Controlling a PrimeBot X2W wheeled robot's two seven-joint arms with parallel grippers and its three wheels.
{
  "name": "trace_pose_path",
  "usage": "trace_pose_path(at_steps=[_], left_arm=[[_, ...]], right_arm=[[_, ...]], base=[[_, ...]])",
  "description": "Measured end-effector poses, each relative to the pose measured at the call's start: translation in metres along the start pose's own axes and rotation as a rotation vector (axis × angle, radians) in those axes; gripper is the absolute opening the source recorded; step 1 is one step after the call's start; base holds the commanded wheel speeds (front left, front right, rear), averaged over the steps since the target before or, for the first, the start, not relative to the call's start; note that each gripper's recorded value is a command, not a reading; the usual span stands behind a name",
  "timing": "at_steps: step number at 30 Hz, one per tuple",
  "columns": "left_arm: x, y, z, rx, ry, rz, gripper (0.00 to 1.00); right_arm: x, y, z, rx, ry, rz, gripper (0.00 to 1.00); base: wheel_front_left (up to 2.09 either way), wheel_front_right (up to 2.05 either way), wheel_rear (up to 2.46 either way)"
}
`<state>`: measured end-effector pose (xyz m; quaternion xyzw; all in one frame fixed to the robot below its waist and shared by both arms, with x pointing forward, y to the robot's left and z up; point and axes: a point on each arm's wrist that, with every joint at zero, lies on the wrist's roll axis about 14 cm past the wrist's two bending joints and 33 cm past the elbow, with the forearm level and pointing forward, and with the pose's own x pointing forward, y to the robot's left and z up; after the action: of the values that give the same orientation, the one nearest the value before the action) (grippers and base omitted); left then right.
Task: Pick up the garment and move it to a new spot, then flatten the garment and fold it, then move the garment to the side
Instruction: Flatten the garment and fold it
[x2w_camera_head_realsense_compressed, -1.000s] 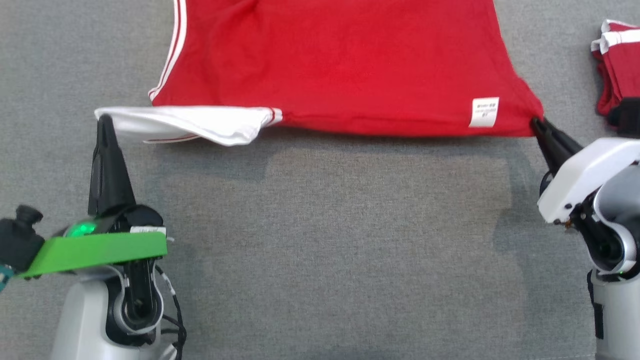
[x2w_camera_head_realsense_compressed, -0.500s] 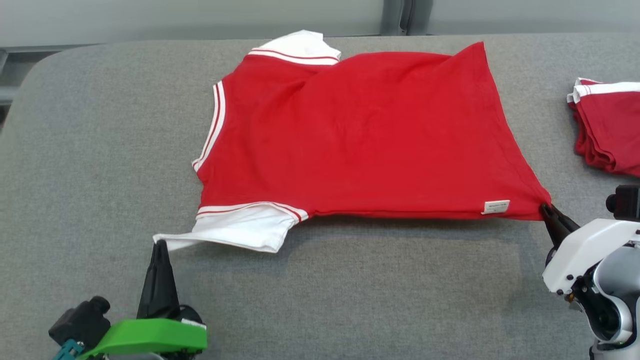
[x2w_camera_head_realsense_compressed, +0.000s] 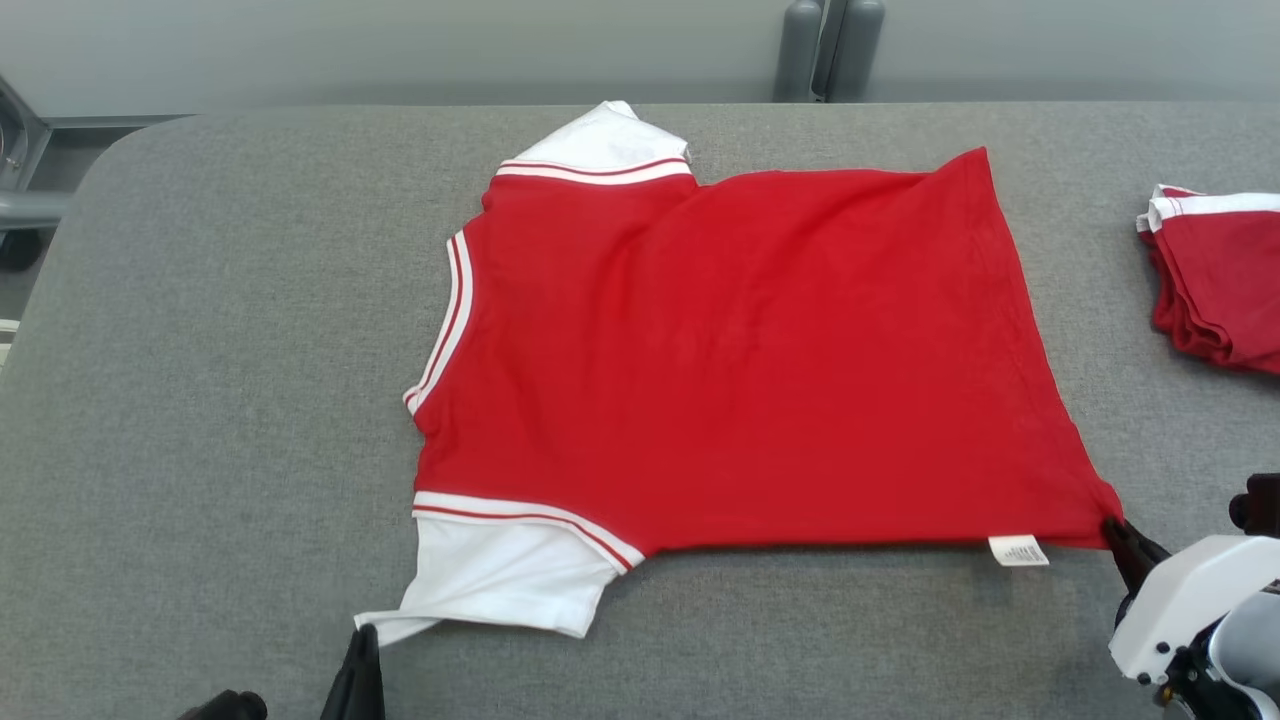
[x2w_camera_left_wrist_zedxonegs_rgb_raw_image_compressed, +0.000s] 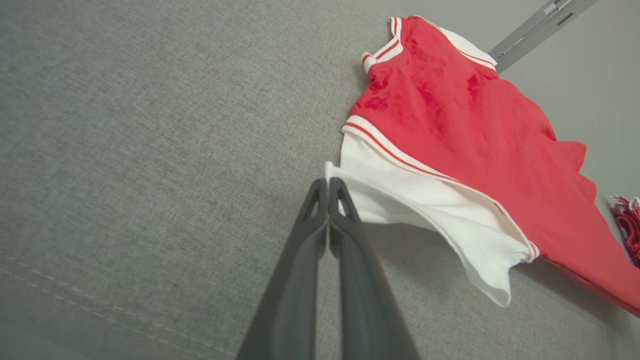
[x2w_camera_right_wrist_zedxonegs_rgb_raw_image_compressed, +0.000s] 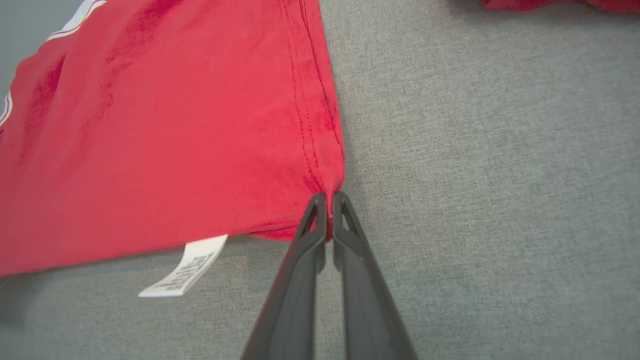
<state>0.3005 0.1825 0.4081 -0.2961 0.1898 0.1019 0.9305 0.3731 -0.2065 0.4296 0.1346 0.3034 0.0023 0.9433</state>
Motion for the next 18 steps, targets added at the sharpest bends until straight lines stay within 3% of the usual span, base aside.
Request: trace_pose_path(at_steps=[12, 18], left_arm=[[-0.016, -0.004, -0.009, 0.029, 0.043, -0.017, 0.00], [-0.011, -0.019, 0.007, 0.080, 0.000, -0.077, 0.00]], right_arm=[[-0.020, -0.017, -0.033, 0.055, 0.076, -0.025, 0.00], [-0.026, -0.016, -0.025, 0.055, 0.041, -0.019, 0.00]], base=[[0.00, 0.00, 0.00], [0.00, 0.00, 0.00]])
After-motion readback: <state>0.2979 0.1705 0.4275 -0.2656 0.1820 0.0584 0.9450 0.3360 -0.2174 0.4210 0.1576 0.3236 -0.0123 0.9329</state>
